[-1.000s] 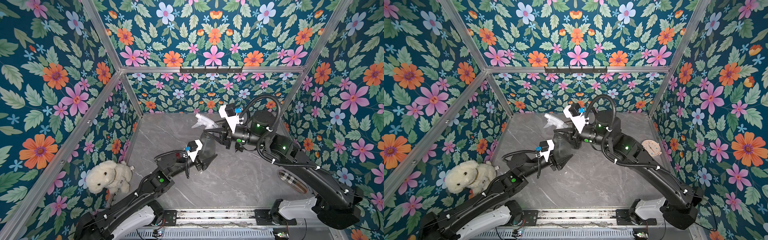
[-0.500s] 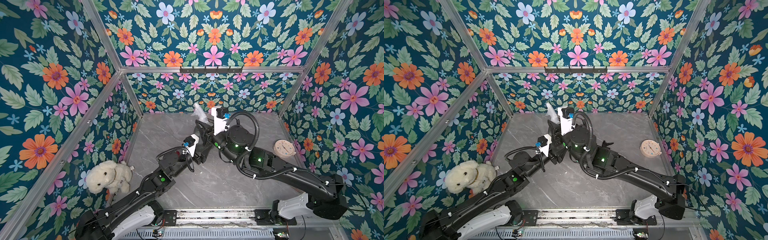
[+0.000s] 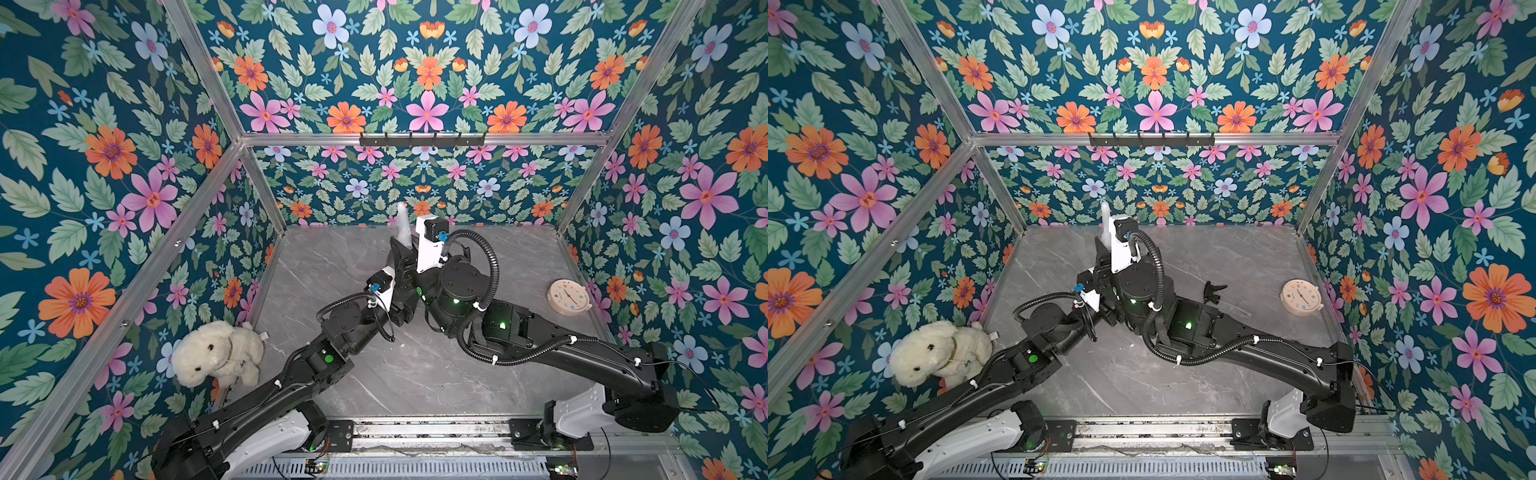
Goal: Attach spray nozzles to spray bottles
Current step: Screw the spray nozzle on the spray bottle.
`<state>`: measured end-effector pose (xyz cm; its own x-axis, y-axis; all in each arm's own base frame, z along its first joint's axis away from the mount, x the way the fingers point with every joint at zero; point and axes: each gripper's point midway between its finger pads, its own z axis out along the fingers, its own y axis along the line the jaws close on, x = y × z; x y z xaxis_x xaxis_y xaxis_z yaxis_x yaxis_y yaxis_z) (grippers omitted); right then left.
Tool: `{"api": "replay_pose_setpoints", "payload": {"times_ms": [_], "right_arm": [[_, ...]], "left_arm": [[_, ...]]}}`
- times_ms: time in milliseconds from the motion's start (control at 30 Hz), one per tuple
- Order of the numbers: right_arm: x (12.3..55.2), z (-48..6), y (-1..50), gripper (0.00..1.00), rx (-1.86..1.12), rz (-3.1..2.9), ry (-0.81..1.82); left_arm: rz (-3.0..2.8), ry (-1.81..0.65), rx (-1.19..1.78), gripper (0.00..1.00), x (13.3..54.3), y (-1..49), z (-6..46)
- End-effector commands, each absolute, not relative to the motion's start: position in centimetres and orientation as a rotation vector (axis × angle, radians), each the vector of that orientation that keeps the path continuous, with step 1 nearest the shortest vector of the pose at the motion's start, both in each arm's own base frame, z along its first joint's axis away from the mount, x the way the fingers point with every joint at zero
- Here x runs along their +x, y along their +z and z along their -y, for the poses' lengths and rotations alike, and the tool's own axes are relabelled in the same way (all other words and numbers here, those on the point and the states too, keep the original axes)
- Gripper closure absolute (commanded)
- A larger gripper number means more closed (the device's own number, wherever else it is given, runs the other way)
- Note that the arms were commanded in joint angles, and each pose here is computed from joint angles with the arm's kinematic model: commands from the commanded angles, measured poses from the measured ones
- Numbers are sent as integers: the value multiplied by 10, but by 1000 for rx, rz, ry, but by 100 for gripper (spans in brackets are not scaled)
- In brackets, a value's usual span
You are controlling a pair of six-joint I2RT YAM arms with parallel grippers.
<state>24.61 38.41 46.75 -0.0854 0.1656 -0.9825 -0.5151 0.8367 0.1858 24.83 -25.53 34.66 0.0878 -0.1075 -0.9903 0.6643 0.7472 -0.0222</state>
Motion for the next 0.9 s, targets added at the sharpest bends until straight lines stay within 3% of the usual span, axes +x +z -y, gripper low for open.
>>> {"api": "replay_pose_setpoints", "payload": {"times_ms": [0, 367, 733, 867], "right_arm": [[217, -415, 428, 59, -604, -1638, 612], [198, -383, 447, 41, -617, -1592, 684], [145, -346, 470, 38, -770, -1494, 910], [143, -318, 482, 39, -727, -1465, 881]], "left_arm": [[-1292, -638, 481, 100, 245, 369, 254], [-1288, -646, 491, 100, 242, 370, 255], [-1255, -677, 518, 100, 233, 373, 255], [-1238, -694, 537, 100, 229, 375, 257]]}}
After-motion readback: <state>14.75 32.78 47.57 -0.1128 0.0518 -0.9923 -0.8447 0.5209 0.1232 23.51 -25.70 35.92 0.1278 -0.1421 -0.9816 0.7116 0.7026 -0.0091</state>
